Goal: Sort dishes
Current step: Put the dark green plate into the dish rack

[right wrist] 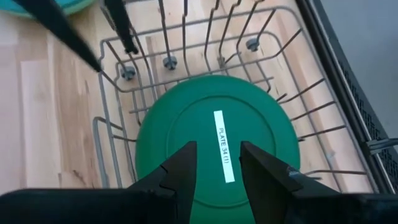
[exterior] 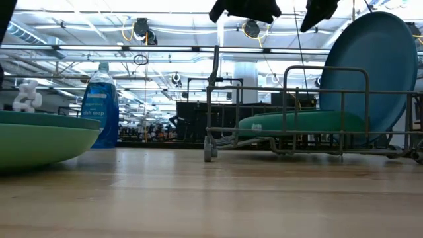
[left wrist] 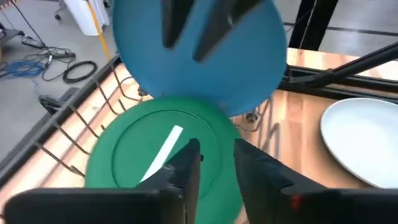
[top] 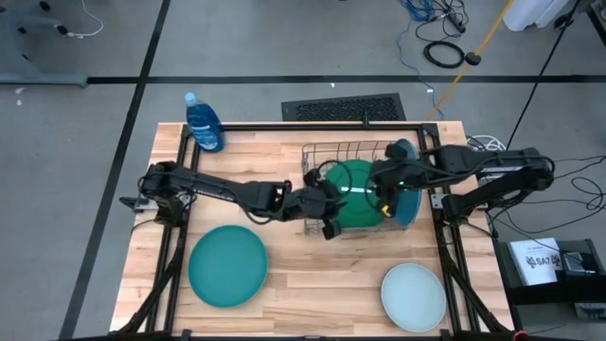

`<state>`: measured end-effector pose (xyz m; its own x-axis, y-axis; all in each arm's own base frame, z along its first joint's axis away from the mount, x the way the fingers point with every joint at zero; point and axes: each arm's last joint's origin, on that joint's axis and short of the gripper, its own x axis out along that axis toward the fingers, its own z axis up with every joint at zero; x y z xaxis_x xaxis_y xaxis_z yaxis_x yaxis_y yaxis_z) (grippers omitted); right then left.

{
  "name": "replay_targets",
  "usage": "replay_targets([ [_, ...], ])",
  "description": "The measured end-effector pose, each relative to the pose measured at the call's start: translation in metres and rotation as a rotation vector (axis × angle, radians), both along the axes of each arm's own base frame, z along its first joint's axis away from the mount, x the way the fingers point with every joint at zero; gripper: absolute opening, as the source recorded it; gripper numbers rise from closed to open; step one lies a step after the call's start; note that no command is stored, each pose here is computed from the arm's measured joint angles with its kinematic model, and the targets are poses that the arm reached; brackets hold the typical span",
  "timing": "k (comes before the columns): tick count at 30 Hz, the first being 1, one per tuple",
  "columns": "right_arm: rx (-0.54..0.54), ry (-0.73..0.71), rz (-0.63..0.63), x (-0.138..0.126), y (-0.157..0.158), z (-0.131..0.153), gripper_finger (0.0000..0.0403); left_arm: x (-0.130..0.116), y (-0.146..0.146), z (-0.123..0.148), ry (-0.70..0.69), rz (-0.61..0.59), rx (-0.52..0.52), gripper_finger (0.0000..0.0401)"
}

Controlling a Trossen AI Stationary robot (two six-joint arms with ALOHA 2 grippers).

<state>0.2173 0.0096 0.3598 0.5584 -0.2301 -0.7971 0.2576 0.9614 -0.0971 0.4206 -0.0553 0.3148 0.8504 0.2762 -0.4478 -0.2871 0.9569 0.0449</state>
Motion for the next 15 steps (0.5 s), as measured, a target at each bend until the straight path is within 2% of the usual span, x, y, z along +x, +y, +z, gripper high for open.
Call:
replay_targets([
  [6,0.009,0.049,-0.021,0.016,0.001,-0.012,0.0116,-0.015,0.012,0.022,-0.017,0.019,0.026,0.0046],
  [15,0.021,0.035,-0.031,0.03,0.004,-0.019,0.0116,-0.048,0.024,0.041,0.079,0.127,0.114,0.0003],
])
